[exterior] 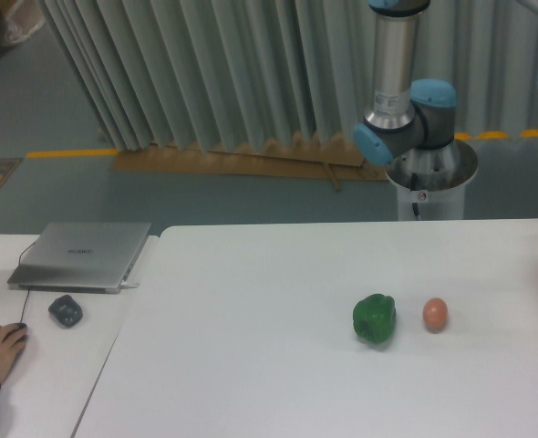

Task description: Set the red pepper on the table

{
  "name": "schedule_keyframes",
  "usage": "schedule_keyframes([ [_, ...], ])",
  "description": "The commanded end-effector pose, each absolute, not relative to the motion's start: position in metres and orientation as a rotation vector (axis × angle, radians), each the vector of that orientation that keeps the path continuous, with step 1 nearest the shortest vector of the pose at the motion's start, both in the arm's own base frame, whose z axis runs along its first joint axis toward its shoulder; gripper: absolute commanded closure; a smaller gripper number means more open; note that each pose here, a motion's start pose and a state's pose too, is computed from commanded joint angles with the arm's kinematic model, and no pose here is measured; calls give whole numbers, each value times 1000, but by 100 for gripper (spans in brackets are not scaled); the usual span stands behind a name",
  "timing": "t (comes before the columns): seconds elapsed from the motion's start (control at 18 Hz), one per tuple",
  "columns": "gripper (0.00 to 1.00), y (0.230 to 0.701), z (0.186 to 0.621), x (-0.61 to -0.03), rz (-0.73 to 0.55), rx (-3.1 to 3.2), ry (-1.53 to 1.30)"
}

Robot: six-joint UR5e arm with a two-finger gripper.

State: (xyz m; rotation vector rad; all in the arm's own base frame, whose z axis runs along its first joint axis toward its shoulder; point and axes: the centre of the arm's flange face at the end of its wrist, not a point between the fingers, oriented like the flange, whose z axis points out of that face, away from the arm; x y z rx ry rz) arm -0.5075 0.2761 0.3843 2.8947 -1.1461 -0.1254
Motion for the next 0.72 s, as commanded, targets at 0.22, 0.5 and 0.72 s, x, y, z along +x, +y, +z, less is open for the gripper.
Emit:
schedule_keyframes([
  [0.22, 0, 281, 380, -519, -128, 2886, -1171],
  [0.5, 0, 282, 381, -528, -135, 2885, -1165],
  [0.72, 0, 242, 387, -544, -146, 2970, -949],
])
